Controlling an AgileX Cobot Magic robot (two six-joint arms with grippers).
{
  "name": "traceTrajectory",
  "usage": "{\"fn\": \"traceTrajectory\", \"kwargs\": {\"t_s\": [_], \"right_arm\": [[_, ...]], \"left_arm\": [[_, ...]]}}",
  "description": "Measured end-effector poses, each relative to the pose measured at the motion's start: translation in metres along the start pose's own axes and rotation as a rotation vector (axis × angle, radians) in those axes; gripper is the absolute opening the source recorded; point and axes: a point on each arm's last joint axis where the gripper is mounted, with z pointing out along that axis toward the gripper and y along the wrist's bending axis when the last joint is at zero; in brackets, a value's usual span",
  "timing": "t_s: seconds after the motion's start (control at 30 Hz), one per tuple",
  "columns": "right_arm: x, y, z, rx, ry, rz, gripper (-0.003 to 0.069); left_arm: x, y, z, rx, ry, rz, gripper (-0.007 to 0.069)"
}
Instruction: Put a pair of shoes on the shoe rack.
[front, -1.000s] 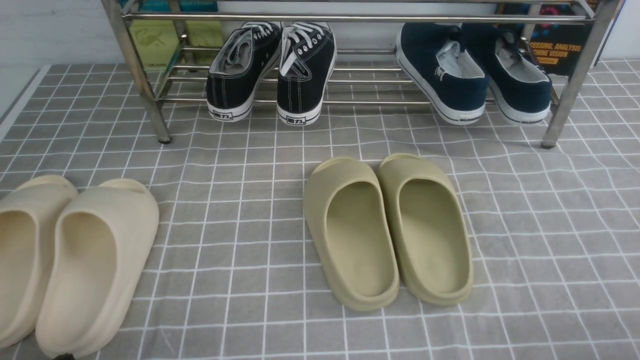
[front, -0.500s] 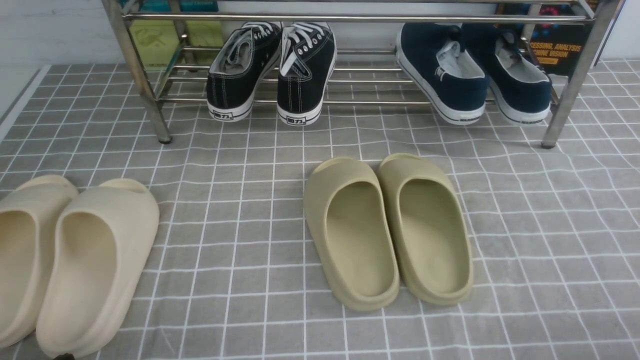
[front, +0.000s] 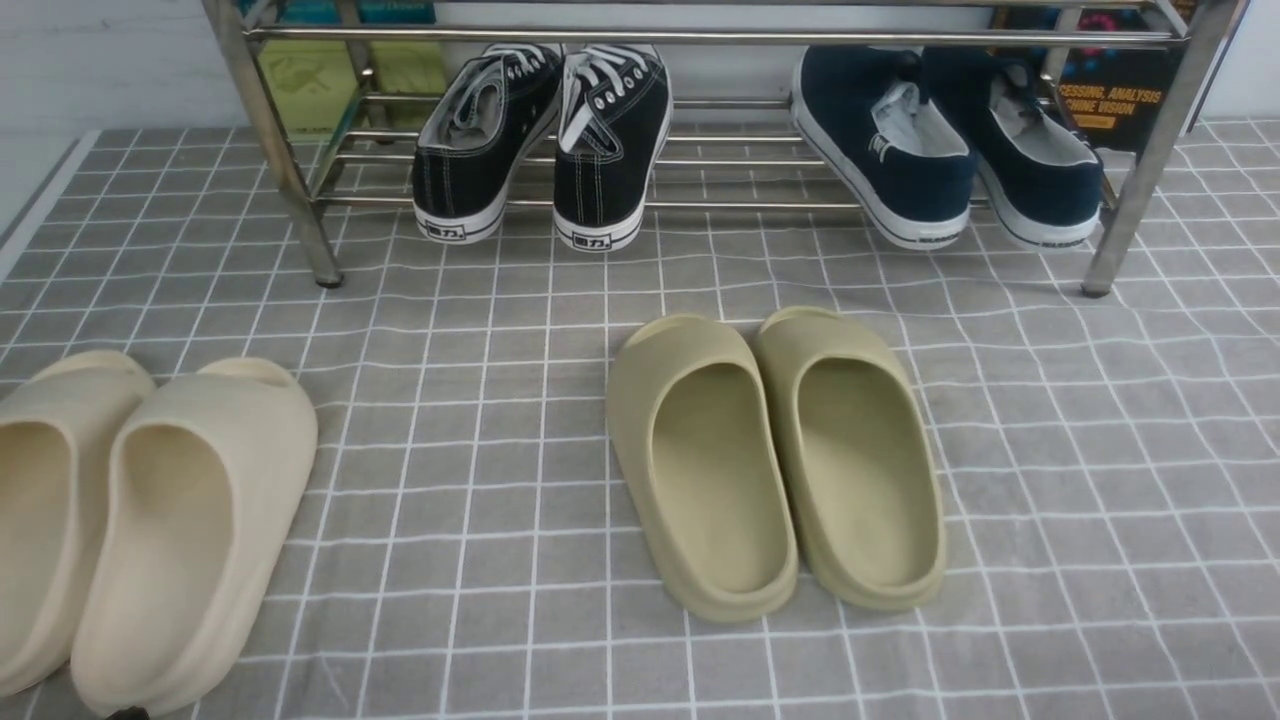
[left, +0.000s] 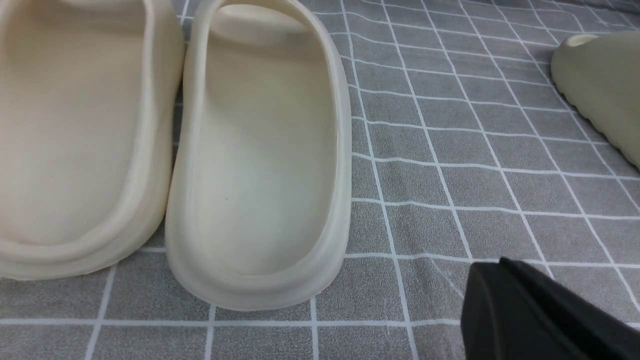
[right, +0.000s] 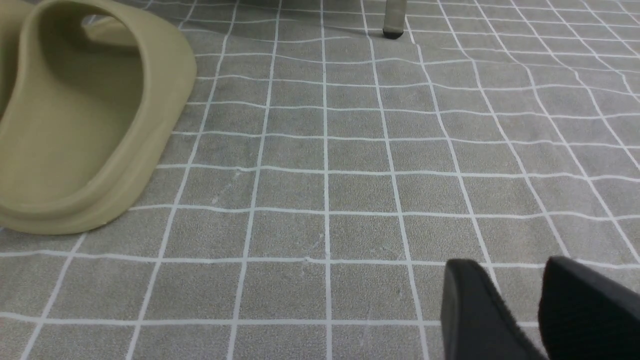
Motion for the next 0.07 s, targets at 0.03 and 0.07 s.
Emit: {"fn": "traceTrajectory", "kwargs": {"t_s": [0.03,0.07], "right_arm": [[0.0000,0.0000,0.0000,0.000,0.000,0.000,0.0239],[0.0000,0.0000,0.0000,0.000,0.000,0.000,0.0239]], "left_arm": [[0.0000,0.0000,0.0000,0.000,0.000,0.000,-0.0013],[0.0000,0.0000,0.0000,0.000,0.000,0.000,-0.0013]]}}
